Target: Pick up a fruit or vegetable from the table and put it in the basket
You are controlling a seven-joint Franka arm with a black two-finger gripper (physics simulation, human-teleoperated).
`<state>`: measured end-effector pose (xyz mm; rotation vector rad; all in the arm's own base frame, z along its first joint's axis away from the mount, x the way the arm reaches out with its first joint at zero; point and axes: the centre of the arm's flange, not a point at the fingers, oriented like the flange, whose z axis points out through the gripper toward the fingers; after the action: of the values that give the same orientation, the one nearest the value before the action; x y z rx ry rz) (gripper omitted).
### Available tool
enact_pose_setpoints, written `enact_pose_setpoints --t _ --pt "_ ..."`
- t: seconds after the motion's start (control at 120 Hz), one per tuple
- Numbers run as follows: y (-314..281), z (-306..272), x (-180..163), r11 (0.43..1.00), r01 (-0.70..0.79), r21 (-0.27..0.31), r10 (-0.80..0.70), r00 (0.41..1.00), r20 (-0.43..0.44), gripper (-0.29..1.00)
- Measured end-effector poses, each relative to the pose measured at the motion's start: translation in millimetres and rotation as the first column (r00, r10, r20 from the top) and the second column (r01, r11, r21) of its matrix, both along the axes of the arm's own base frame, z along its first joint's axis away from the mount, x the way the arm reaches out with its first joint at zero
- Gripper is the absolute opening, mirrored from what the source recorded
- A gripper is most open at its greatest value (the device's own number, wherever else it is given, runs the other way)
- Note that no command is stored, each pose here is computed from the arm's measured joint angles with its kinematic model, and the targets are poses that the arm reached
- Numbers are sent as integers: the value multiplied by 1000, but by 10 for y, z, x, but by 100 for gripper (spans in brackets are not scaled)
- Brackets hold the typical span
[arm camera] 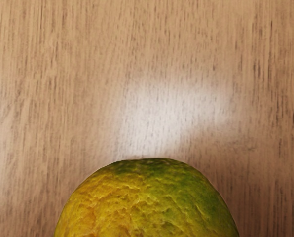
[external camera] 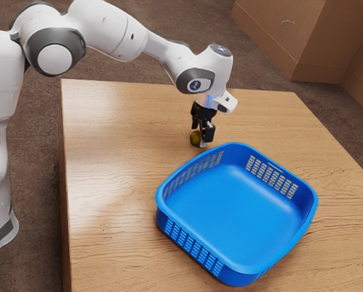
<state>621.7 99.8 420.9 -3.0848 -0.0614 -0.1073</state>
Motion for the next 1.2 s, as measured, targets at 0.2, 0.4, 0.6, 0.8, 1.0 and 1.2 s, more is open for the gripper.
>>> enact_pose_setpoints --t 0.2,0.4,0.6,0.8,1.0,1.2 --pt "-6 -40 12 1000 6 1 -6 1000 -4 69" --pt "23 -101 43 1000 0 1 0 1000 6 54" --pt "89 -56 60 999 -29 19 28 999 37 26" --pt "-87 255 66 999 -32 22 29 994 108 35" --pt "-847 1037 135 997 66 29 -71 961 266 35" --pt "-1632 1394 152 985 170 19 -166 921 351 35"
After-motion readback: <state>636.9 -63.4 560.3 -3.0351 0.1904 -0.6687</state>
